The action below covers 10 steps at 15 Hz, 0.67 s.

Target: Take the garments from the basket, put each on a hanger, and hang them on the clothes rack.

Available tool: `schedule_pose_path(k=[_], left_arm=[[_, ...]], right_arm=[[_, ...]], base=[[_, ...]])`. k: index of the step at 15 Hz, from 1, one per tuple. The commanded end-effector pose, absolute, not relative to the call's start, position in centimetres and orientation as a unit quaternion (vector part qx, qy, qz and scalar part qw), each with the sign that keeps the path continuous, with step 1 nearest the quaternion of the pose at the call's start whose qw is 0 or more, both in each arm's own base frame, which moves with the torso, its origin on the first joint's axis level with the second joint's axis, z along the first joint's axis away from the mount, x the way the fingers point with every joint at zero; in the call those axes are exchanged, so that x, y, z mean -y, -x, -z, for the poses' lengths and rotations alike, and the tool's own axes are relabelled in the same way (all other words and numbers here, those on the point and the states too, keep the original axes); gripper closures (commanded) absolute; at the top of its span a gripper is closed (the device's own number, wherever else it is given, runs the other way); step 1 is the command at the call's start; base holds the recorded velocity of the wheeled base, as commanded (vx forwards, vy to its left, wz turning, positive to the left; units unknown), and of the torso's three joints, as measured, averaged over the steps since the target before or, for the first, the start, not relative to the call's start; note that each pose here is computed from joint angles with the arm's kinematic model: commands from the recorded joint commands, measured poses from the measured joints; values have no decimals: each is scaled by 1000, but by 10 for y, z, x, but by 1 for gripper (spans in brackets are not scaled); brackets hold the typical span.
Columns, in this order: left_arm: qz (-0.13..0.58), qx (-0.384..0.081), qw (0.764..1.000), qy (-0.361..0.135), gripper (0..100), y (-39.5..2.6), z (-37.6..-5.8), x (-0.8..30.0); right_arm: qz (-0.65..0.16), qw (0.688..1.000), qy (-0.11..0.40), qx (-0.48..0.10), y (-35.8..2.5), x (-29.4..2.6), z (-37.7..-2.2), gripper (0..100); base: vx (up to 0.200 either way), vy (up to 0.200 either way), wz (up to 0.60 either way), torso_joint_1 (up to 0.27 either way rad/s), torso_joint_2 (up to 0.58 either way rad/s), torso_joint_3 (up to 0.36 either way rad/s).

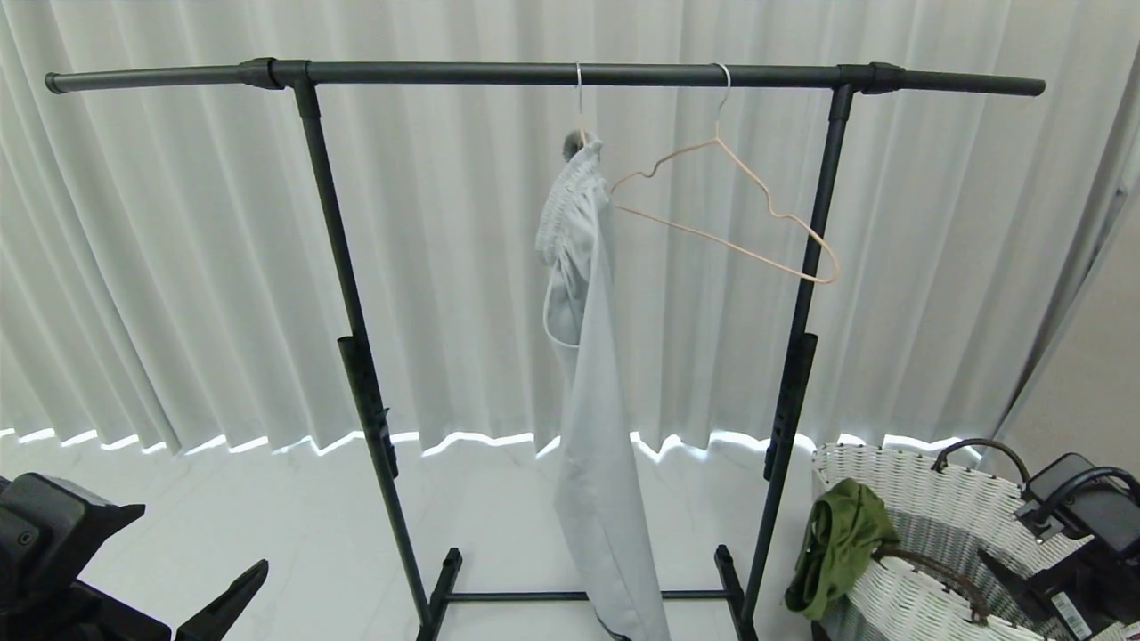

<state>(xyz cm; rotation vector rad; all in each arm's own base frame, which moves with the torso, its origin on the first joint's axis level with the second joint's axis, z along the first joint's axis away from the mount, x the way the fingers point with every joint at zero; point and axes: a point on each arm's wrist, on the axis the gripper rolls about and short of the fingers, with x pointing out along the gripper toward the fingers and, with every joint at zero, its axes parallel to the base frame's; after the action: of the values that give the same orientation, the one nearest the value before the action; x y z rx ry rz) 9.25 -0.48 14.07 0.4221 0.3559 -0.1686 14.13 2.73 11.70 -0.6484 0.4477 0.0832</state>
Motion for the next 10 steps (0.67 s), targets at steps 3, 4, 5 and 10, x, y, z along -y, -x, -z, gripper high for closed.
schedule_pose_path(k=[3, 4, 5, 10], left_arm=[[83, -176, 959, -207, 0, -93, -141, 5], [83, -175, 959, -207, 0, -93, -141, 5], [83, -175, 959, -207, 0, -92, -141, 5], [84, -175, 959, -207, 0, -93, -141, 5]], right_arm=[[-41, 922, 316, -219, -142, -27, -117, 0], [-41, 922, 316, -219, -142, -27, -117, 0], [-41, 922, 316, -219, -142, -27, -117, 0], [-41, 922, 315, -219, -142, -27, -117, 0]], base=[[200, -67, 0, -1, 4, -1], [200, 0, 0, 7, 2, -2], [200, 0, 0, 2, 7, -2], [200, 0, 0, 3, 3, -1]])
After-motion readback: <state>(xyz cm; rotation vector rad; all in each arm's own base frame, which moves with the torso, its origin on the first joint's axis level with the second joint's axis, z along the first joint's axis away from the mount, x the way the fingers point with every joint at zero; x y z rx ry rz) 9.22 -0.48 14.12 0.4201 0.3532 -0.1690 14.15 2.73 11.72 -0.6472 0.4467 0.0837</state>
